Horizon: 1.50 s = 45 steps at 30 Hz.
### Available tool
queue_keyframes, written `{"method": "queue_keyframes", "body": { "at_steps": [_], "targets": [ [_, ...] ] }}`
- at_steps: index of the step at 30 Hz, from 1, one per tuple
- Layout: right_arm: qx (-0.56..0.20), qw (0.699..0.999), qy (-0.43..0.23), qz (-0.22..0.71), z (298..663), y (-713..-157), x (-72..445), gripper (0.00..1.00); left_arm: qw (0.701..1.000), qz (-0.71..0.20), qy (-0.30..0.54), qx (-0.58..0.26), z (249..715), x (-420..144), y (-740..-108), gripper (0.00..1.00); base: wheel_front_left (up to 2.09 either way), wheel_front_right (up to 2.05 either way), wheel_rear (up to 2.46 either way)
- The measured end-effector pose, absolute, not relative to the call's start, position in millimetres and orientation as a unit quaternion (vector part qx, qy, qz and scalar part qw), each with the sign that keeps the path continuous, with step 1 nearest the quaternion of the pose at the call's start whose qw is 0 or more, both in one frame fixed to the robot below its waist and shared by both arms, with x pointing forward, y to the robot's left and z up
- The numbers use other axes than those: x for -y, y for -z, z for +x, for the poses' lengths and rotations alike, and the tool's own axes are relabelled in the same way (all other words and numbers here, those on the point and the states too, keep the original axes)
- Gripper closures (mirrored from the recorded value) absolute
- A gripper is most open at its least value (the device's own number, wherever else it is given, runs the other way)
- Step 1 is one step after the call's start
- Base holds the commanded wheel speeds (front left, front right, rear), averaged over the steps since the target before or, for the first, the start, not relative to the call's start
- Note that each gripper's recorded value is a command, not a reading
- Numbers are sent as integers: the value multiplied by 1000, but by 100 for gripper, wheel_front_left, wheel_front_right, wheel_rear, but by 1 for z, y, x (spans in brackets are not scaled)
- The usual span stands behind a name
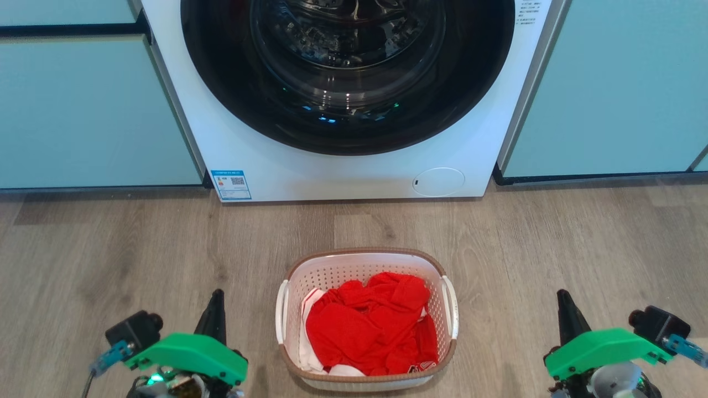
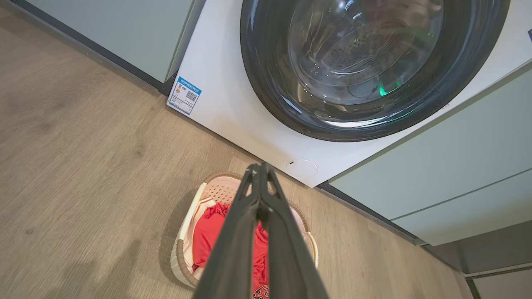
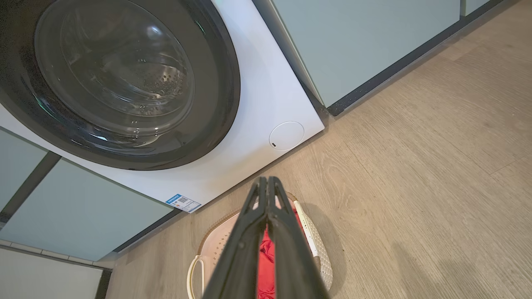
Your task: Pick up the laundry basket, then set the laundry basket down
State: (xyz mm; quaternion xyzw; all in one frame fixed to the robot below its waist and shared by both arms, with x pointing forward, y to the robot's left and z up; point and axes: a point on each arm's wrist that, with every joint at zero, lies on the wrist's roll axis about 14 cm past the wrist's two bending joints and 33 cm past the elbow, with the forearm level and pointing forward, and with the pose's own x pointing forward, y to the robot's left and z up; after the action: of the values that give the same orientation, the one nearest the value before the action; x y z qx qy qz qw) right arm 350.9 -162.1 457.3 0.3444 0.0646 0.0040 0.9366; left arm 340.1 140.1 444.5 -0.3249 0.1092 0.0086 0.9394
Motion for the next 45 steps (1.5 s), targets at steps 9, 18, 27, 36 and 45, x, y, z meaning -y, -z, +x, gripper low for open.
{"method": "queue_keyframes", "body": {
  "at_steps": [9,18,27,36,45],
  "targets": [
    [-68,918,8,390,352,-456,166,100,920,-374,-18,-116,342,-145,-442,100,0,0,0],
    [-62,897,18,436,358,-461,173,100,899,-421,-27,-115,345,-151,-443,100,0,0,0],
    [-66,872,29,485,358,-458,177,100,874,-473,-33,-109,351,-157,-447,100,0,0,0],
    [-60,849,36,524,362,-461,182,100,850,-514,-38,-108,352,-161,-447,100,0,0,0],
    [-56,822,42,565,363,-462,186,100,823,-557,-38,-102,356,-165,-450,100,0,0,0]
  ]
}}
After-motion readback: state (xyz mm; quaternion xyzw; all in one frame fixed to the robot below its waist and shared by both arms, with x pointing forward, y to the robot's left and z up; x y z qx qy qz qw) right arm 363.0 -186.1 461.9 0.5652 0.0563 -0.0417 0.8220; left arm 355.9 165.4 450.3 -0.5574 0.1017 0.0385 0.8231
